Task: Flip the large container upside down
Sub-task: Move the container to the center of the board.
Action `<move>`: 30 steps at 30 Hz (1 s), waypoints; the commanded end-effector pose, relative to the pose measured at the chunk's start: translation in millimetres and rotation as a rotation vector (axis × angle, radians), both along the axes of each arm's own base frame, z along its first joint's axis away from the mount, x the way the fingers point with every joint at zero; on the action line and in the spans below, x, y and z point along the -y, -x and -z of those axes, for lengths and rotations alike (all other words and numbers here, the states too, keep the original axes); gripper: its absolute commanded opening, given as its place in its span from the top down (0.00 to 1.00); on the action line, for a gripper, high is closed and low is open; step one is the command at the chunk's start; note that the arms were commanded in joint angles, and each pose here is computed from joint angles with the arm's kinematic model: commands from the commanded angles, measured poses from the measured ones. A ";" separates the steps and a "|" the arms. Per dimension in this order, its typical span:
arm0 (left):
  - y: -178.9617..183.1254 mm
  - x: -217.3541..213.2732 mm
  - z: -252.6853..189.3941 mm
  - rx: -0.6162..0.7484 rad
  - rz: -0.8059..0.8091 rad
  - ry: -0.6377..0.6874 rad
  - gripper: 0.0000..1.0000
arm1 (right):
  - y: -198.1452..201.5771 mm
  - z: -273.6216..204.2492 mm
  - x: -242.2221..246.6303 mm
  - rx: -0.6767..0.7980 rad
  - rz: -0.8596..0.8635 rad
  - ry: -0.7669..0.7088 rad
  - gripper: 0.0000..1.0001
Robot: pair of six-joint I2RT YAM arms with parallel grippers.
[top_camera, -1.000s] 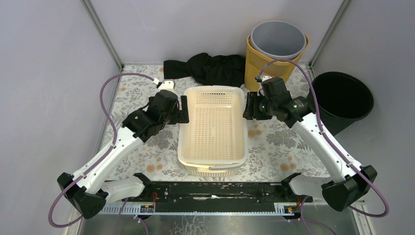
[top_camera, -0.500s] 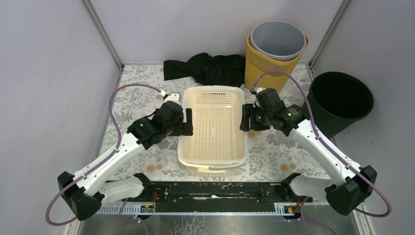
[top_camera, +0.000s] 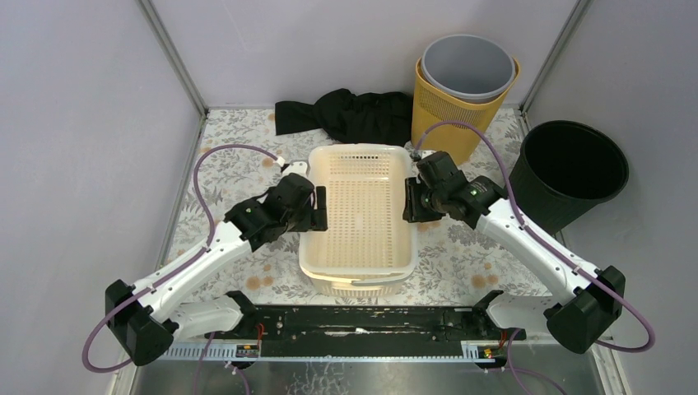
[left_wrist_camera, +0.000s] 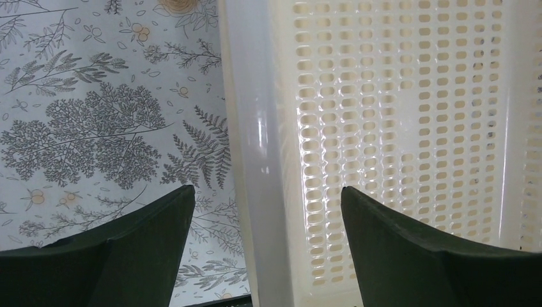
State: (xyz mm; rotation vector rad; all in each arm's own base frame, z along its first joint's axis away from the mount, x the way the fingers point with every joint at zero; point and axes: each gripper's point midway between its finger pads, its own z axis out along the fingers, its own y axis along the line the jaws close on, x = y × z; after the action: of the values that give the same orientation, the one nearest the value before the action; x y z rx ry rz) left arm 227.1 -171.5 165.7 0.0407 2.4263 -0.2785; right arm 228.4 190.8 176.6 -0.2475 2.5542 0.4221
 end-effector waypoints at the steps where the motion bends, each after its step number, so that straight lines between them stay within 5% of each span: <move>1: -12.4 16.4 -6.1 0.044 0.003 0.057 0.11 | -11.0 2.4 2.7 0.040 0.037 0.038 0.65; 9: -26.1 24.0 -3.8 0.063 -0.006 0.049 0.22 | -25.0 -4.1 4.6 0.068 0.073 0.073 0.69; 30: -74.3 49.0 7.1 0.148 -0.019 0.015 0.23 | -52.4 2.6 29.6 0.115 0.155 0.235 0.72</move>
State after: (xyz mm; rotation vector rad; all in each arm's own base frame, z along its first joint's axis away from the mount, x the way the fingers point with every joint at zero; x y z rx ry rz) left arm 277.2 -200.8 151.6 0.0317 2.3556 -0.2368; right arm 266.8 176.1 173.4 -0.1456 2.5142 0.1698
